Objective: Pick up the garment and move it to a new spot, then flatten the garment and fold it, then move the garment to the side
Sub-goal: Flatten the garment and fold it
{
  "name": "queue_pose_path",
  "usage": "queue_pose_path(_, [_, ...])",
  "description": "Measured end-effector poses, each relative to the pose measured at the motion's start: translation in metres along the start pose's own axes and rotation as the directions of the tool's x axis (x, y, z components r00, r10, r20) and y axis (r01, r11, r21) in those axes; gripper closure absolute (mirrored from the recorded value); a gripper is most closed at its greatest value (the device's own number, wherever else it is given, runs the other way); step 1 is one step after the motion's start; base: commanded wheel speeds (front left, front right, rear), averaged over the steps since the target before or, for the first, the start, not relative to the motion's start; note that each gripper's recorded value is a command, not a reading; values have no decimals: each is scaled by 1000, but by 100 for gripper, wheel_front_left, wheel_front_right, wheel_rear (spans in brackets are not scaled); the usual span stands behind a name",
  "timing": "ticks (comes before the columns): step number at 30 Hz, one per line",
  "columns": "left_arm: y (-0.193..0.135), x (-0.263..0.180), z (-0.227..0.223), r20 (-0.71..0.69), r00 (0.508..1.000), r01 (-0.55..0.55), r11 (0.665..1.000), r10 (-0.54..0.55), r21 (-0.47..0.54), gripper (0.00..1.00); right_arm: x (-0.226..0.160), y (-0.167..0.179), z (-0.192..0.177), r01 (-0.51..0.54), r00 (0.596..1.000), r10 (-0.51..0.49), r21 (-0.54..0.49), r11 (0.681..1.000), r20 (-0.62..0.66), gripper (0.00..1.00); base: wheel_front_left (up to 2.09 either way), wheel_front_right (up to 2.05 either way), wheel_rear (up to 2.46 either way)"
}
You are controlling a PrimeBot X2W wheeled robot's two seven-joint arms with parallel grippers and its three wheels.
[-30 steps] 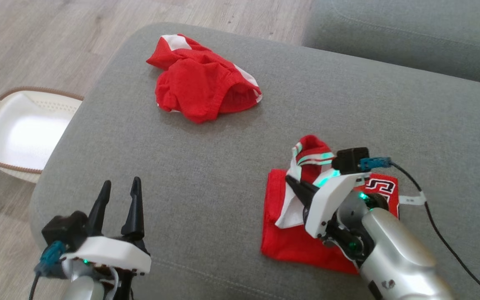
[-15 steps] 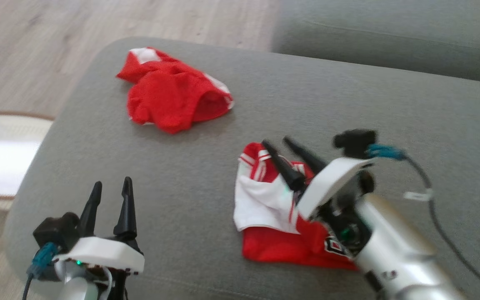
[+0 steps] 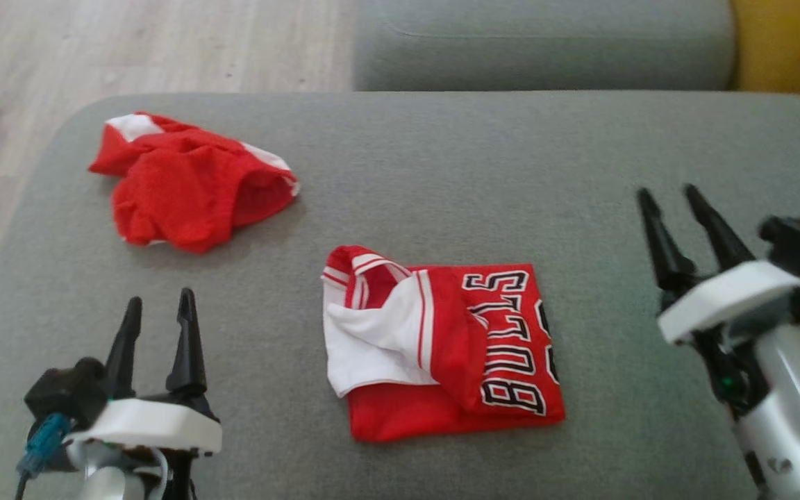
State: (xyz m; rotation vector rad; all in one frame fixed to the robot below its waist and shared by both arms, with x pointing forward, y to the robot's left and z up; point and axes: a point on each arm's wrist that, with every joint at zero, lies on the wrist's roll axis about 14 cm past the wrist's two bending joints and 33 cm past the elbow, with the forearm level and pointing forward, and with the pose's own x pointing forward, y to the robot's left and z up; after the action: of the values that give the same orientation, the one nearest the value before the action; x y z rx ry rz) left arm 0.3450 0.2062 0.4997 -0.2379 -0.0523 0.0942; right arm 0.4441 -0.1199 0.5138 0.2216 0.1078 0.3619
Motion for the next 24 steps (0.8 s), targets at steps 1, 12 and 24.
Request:
queue_pose_path(1, [-2, 2, 0, 1, 1000, 8, 1000, -8, 8, 0, -4, -9, -4, 30, 1000, -30, 0, 1000, -6, 0, 0, 0, 0])
queue_pose_path(12, [-9, 5, 4, 17, 999, 36, 998, -36, 42, 0, -3, 4, -34, 31, 997, -33, -32, 999, -73, 100, 0, 0, 0])
queue_pose_path(24, [17, -9, 16, 55, 997, -49, 998, 47, 36, 0, -4, 100, -140, -209, 886, 197, 18, 978, -420, 100, 0, 0, 0])
